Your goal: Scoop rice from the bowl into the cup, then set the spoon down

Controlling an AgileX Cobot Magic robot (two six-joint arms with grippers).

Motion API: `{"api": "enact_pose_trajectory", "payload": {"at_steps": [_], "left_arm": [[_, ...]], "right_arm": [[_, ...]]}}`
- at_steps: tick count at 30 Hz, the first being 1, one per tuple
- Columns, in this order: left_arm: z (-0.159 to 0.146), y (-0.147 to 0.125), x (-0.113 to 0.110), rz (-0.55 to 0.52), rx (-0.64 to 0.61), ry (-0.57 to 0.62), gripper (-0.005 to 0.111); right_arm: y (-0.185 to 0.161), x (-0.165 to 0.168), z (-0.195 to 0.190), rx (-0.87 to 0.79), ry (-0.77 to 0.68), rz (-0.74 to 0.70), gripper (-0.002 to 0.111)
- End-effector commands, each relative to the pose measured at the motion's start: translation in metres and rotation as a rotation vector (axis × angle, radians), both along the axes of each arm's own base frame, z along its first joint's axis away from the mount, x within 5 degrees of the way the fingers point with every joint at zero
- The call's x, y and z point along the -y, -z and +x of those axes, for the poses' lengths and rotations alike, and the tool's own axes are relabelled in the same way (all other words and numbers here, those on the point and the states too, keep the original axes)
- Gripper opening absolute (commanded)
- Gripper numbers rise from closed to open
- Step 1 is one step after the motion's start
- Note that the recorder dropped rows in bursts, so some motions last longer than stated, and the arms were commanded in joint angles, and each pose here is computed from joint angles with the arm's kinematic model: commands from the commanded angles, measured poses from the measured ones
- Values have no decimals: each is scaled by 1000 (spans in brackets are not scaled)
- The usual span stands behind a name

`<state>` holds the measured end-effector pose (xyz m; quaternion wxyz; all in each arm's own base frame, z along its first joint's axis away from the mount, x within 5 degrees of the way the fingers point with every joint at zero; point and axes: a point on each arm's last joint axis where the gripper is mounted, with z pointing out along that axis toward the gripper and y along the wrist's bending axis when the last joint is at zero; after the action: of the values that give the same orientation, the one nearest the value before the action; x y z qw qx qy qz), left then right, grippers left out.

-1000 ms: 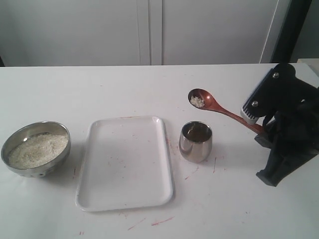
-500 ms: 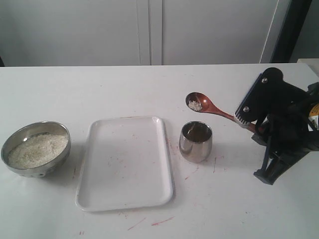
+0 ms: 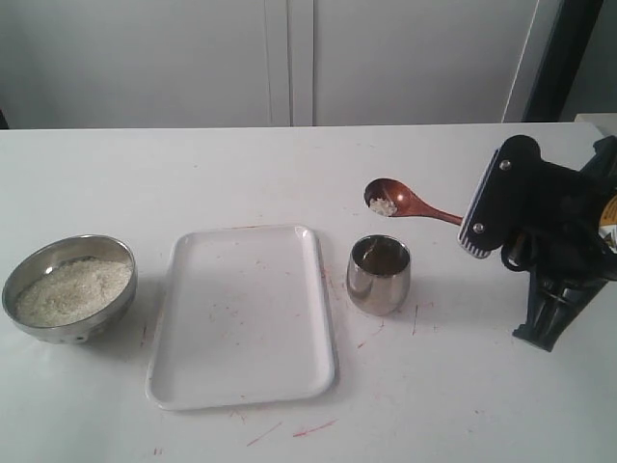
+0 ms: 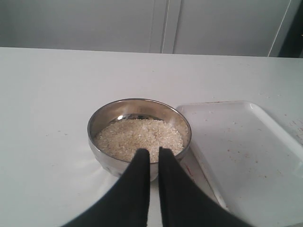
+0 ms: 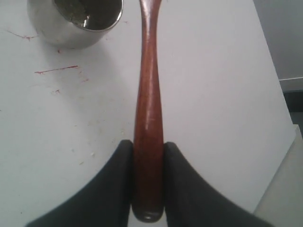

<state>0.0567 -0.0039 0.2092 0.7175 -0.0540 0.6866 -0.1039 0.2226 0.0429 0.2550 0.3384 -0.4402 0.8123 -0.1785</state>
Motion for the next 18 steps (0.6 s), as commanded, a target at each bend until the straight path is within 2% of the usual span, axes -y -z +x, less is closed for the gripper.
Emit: {"api": "enact_pose_trajectory", "payload": {"at_steps": [1,18], "left_arm": [[-1,-2,0,-12,12,2,14],[-1,-2,0,-12,12,2,14]], "right_arm": [[-1,0,1,13,-17,-22,0],[0,4,0,9,-37,-97,0]]}}
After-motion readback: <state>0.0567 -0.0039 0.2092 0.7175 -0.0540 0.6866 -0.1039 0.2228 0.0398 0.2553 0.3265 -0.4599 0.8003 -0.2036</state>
